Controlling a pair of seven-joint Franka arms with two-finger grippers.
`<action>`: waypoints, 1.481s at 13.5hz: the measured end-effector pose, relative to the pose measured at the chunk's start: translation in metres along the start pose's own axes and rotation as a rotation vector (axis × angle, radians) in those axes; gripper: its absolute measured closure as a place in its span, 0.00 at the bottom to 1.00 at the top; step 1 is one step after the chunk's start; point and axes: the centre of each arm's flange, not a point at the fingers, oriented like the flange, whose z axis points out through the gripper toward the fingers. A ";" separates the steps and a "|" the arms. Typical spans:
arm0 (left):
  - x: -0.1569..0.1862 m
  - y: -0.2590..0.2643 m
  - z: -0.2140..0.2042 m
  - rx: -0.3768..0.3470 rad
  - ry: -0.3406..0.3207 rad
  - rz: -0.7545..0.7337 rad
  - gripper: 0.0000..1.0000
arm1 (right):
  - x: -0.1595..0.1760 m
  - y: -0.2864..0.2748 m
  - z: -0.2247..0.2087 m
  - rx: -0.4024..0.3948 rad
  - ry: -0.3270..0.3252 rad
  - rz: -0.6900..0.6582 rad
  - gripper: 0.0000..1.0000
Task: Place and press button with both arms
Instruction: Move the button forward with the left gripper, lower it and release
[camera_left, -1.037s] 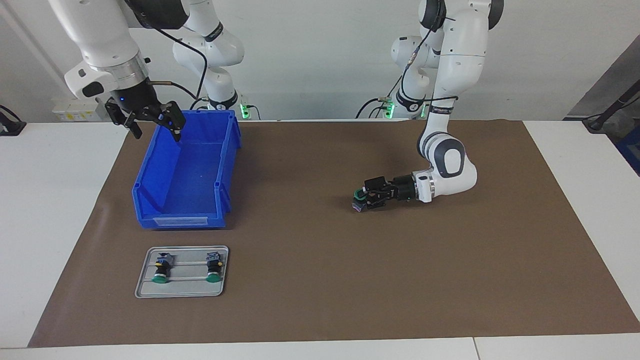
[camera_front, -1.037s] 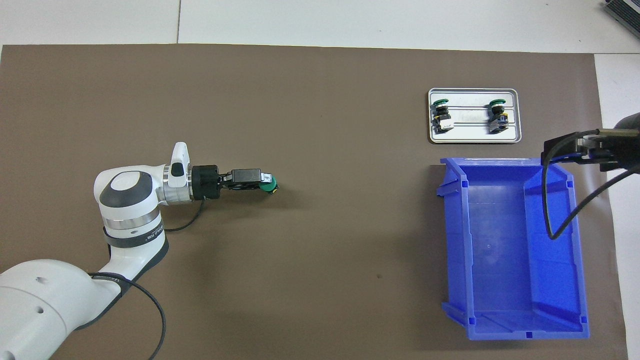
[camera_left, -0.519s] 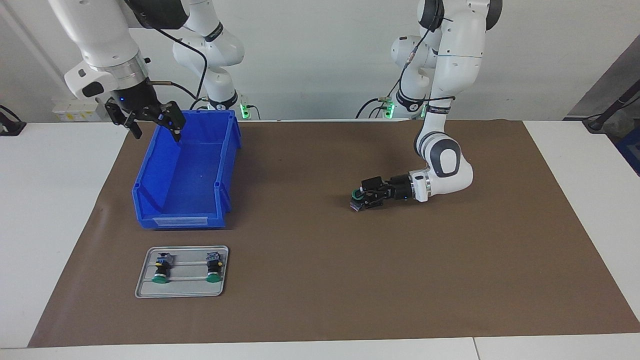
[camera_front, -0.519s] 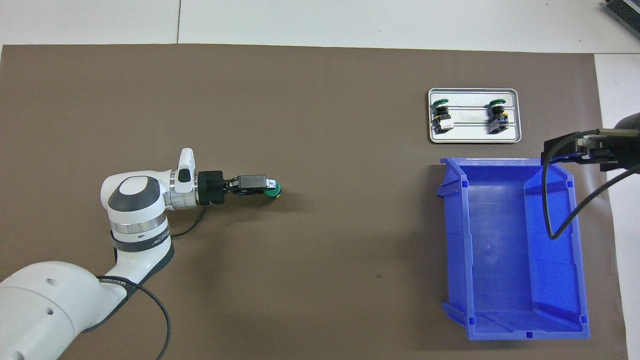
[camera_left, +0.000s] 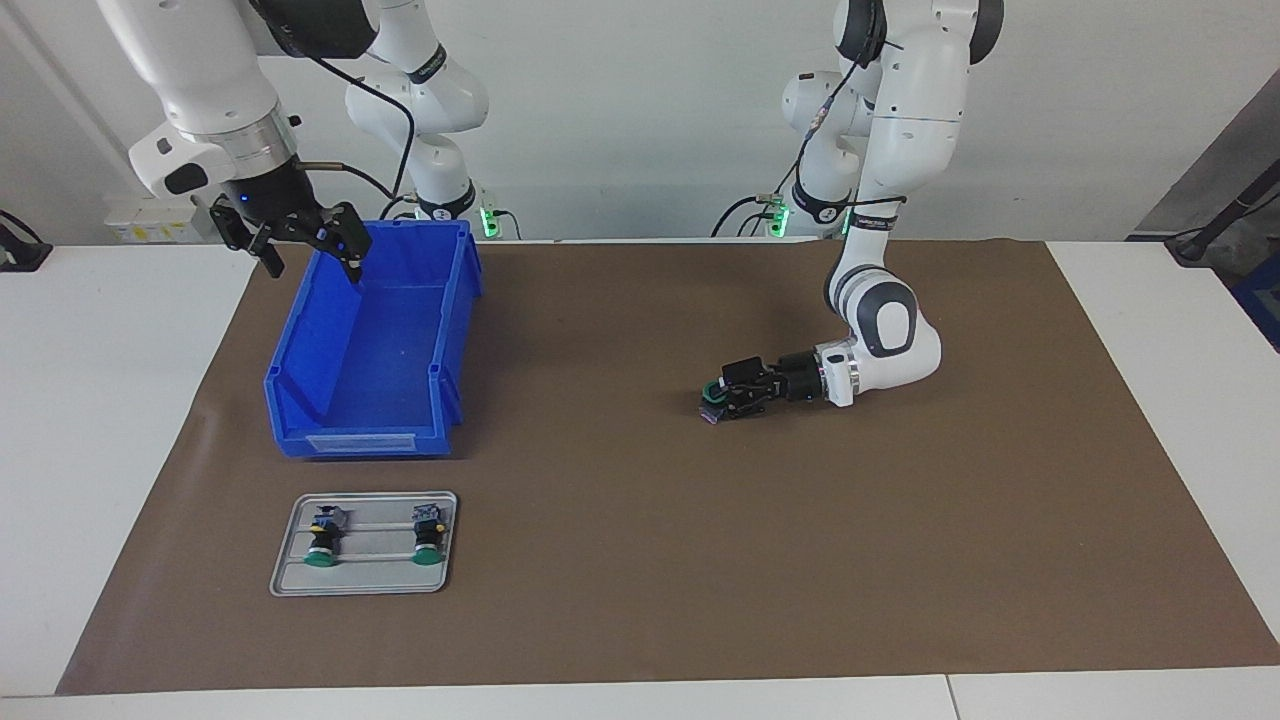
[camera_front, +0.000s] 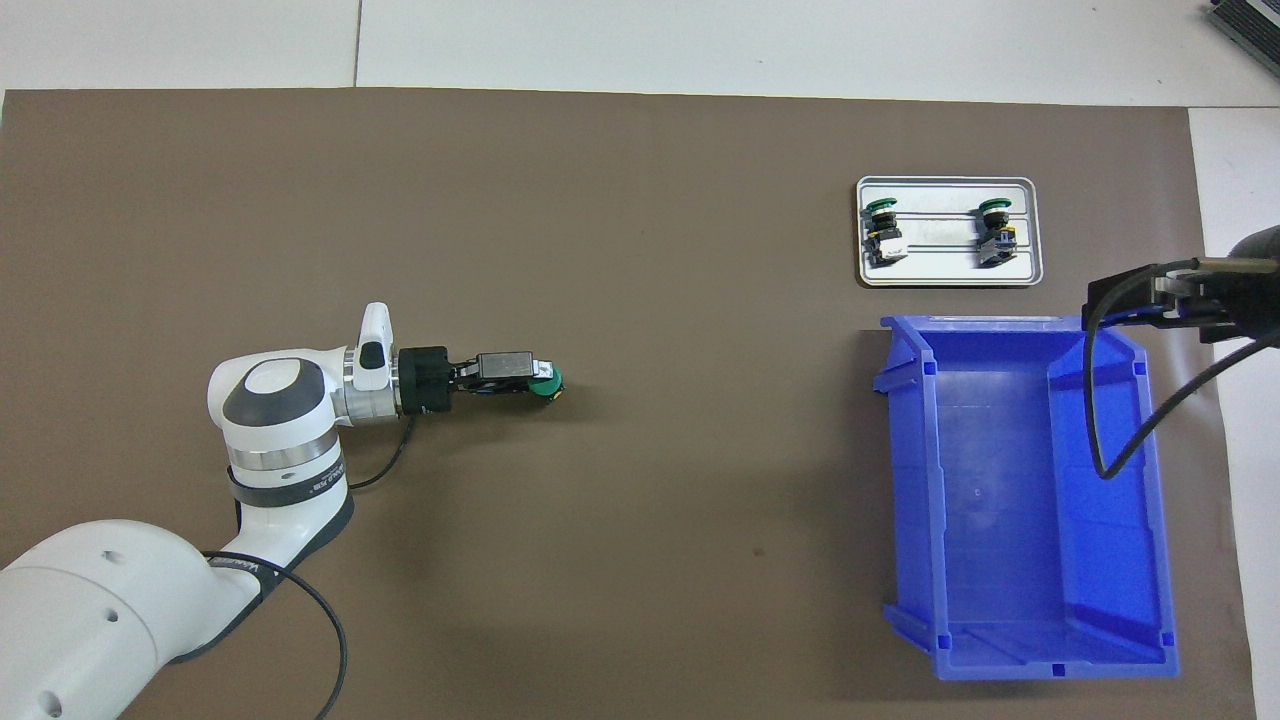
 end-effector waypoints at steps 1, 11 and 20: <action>0.000 0.000 0.000 -0.001 0.002 -0.001 0.88 | 0.000 0.000 0.000 0.000 0.000 0.000 0.00; 0.002 0.000 -0.005 -0.012 0.016 -0.006 0.86 | 0.000 0.000 0.000 0.000 0.000 0.000 0.00; 0.007 -0.002 -0.020 -0.021 0.039 -0.012 0.70 | 0.000 0.000 0.000 0.000 0.000 0.000 0.00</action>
